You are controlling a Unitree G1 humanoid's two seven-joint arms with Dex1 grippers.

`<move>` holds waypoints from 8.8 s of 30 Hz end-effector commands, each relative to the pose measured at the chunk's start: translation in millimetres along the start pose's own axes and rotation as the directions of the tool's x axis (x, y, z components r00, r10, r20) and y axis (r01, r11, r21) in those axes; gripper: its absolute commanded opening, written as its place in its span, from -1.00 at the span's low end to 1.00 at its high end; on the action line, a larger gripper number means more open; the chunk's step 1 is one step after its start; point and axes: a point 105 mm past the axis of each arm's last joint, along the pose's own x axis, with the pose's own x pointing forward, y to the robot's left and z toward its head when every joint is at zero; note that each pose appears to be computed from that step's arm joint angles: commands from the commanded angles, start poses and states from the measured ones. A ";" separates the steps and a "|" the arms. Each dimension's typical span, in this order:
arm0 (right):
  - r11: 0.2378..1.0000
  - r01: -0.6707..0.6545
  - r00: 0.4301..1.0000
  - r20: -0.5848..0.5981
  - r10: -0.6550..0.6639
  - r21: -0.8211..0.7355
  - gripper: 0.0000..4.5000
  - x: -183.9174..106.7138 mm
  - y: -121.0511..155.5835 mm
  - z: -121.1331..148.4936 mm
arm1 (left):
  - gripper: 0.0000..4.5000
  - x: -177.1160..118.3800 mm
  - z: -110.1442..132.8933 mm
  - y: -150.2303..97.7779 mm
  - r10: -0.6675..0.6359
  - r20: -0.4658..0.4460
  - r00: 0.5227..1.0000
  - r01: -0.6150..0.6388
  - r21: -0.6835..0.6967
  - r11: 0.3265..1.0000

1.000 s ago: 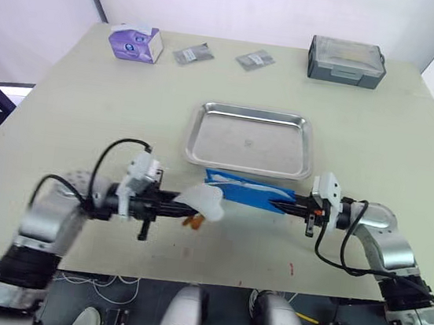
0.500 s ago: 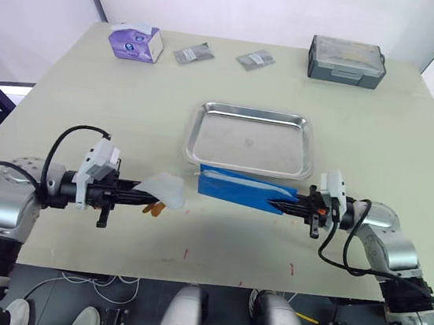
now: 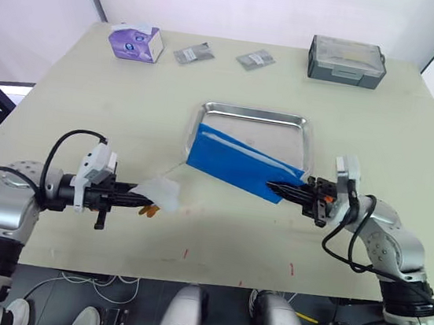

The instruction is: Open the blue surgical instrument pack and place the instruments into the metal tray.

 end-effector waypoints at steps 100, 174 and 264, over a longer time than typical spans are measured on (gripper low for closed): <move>0.962 -0.065 0.964 -0.267 -0.009 -0.265 -1.00 6.5 -16.2 -34.5 | 0.98 7.6 71.0 46.0 -0.032 0.094 0.995 0.011 0.210 0.978; 0.992 -0.069 0.978 -0.203 0.046 -0.106 1.00 -18.2 29.8 30.7 | -1.00 68.1 35.7 12.2 -0.229 0.104 0.968 0.220 0.092 0.971; 0.972 -0.007 0.946 -0.318 -0.070 -0.233 1.00 -24.1 23.7 -39.4 | 0.97 50.6 55.5 24.7 -0.075 0.087 0.993 0.057 0.192 0.980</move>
